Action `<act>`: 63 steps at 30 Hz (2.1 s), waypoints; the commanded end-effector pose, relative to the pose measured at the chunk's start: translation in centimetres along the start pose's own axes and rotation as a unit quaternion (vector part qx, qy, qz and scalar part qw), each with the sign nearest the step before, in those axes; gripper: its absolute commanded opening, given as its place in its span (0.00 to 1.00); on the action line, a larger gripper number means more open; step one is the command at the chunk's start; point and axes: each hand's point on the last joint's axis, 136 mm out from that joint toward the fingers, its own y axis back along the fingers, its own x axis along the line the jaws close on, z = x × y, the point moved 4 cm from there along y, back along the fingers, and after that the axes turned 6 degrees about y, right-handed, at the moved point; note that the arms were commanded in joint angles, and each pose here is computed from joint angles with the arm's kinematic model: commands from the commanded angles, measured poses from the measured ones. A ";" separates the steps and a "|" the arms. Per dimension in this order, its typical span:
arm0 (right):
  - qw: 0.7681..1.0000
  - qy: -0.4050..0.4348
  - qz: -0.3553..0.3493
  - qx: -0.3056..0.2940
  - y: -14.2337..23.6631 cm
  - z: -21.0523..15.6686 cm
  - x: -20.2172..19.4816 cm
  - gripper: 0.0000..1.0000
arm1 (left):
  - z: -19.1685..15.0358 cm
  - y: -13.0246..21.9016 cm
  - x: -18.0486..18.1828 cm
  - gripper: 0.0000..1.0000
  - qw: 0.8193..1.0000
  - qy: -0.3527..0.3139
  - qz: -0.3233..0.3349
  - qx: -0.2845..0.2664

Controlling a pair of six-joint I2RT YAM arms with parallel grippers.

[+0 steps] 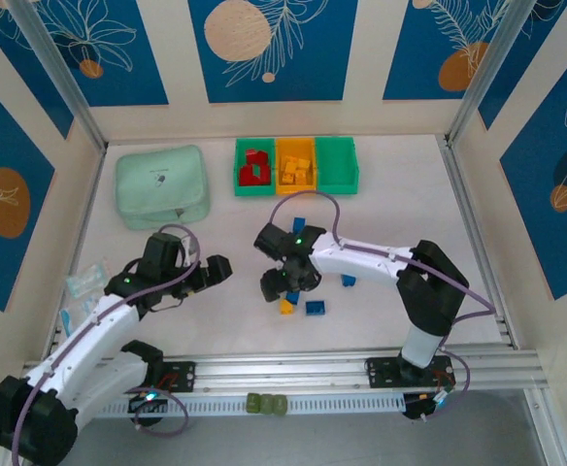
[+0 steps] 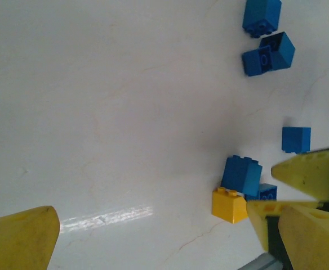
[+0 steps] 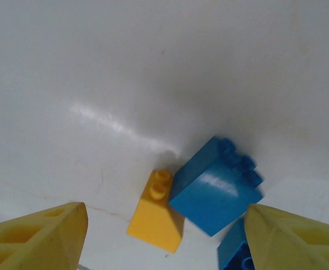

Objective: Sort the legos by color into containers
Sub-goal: Pick up the lego from the bottom-center of the table, then place the lego in the container.

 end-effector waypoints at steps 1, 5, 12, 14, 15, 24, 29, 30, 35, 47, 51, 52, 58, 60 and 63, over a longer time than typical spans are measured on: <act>0.999 -0.030 -0.017 0.021 -0.3 -1.9 0.0 0.75 | -0.5 0.2 1.2 0.99 1.000 0.018 0.025 -0.007; 0.999 -0.031 -0.027 0.035 -1.2 -2.8 0.0 0.73 | -0.5 0.3 1.6 0.99 0.999 0.024 0.027 -0.013; 0.998 -0.040 -0.035 0.037 -0.7 -4.1 0.6 0.71 | -0.5 0.5 1.6 0.99 0.999 0.022 0.033 -0.015; 0.997 -0.047 -0.033 0.044 -1.0 -4.5 0.8 0.71 | -0.5 0.5 1.7 0.99 0.999 0.022 0.034 -0.016; 0.997 -0.051 -0.035 0.048 -1.3 -4.6 0.9 0.71 | -0.5 0.5 1.7 0.99 0.999 0.022 0.035 -0.016; 0.996 -0.068 -0.055 0.019 -2.3 -3.0 1.3 0.59 | -0.5 1.2 2.2 0.99 0.998 0.022 0.047 -0.036; 0.995 -0.066 -0.068 0.007 -2.9 -2.0 1.0 0.54 | -0.5 1.3 2.3 0.99 0.998 0.022 0.049 -0.039; 0.995 -0.065 -0.069 0.004 -3.0 -1.8 1.0 0.52 | -0.5 1.3 2.3 0.99 0.998 0.021 0.049 -0.039; 0.996 -0.062 -0.070 -0.002 -3.2 -1.6 1.1 0.43 | -0.5 1.4 2.2 0.99 0.998 0.021 0.047 -0.040; 0.997 -0.044 -0.054 -0.029 -0.3 -1.2 1.4 0.32 | 0.1 1.5 1.4 0.99 0.998 0.017 0.040 -0.041; 0.996 -0.040 -0.040 -0.066 2.6 0.1 1.2 0.32 | 0.7 1.7 0.7 0.99 0.998 0.008 0.036 -0.048; 0.995 -0.040 -0.038 -0.078 3.5 0.6 0.9 0.32 | 0.9 1.7 0.4 0.99 0.998 0.004 0.033 -0.047; 0.984 -0.055 -0.054 -0.160 7.7 5.9 -3.0 0.32 | 2.5 1.4 -1.3 0.99 0.998 -0.013 0.019 -0.053; 0.976 -0.061 -0.067 -0.197 8.8 8.4 -4.8 0.32 | 3.1 1.2 -2.2 0.99 0.998 -0.022 0.010 -0.053; 0.963 -0.080 -0.066 -0.250 9.8 12.3 -7.5 0.32 | 4.4 0.9 -3.7 0.99 0.998 -0.037 0.000 -0.055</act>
